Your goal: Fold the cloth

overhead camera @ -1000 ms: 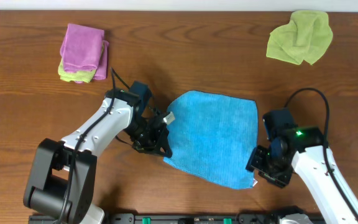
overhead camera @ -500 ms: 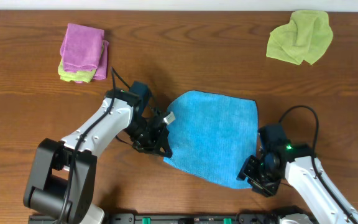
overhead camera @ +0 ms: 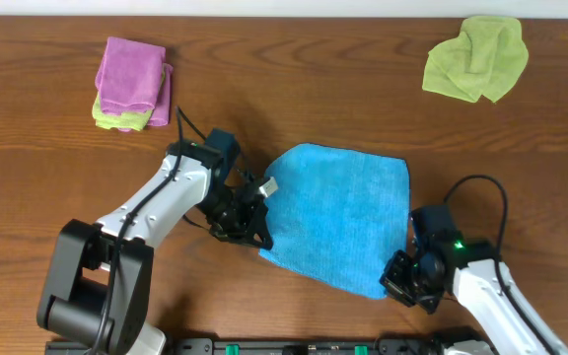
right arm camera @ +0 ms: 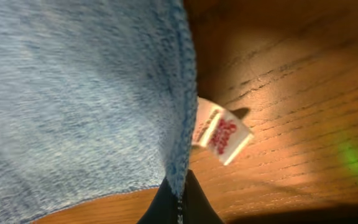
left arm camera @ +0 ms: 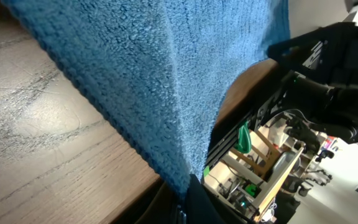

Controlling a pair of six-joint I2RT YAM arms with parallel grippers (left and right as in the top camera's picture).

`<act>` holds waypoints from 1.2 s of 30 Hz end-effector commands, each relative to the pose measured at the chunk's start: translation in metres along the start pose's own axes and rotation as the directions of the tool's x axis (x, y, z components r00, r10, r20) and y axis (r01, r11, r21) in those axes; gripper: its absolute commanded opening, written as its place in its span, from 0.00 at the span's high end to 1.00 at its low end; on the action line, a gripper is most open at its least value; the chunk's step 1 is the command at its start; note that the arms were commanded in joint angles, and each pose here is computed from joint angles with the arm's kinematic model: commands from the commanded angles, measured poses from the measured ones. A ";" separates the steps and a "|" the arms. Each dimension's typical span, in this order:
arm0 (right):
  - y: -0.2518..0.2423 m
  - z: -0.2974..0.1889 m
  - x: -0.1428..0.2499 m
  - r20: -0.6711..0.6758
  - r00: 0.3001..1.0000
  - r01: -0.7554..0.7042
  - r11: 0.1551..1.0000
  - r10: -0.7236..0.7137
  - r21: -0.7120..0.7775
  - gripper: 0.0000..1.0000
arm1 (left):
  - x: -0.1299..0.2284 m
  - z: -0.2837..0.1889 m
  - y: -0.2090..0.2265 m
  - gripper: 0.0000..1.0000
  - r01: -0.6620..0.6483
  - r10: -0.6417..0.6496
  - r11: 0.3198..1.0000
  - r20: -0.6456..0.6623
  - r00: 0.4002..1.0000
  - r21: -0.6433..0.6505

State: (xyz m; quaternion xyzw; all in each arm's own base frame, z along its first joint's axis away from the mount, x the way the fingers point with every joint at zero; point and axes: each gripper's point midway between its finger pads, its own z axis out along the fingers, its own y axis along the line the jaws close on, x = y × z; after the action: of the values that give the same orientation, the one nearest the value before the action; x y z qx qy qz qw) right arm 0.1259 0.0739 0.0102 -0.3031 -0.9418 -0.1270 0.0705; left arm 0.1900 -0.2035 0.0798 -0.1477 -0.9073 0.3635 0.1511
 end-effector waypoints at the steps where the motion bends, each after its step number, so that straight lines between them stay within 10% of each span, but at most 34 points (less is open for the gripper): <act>1: 0.015 -0.017 -0.011 0.085 0.996 0.037 0.998 -0.032 -0.057 0.99 | -0.002 -0.005 0.003 0.94 0.001 -0.001 1.000 0.018 1.000 0.007; 23: 0.075 -0.064 -0.110 0.552 0.834 0.139 0.964 0.009 -0.225 0.98 | -0.124 -0.057 0.005 0.94 0.058 -0.051 0.998 0.513 0.857 0.003; 36: 0.107 -0.081 -0.185 0.603 0.781 0.228 0.973 -0.166 -0.027 0.99 | -0.179 -0.083 0.023 0.94 0.074 0.007 0.994 0.701 0.713 -0.085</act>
State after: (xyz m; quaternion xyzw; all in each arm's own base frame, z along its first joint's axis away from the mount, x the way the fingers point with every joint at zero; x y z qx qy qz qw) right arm 0.3350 0.0421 0.0689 -0.2462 -0.9308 -0.1064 -0.2482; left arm 0.3793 -0.2110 0.1025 -0.0117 -0.9115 0.3583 -0.2014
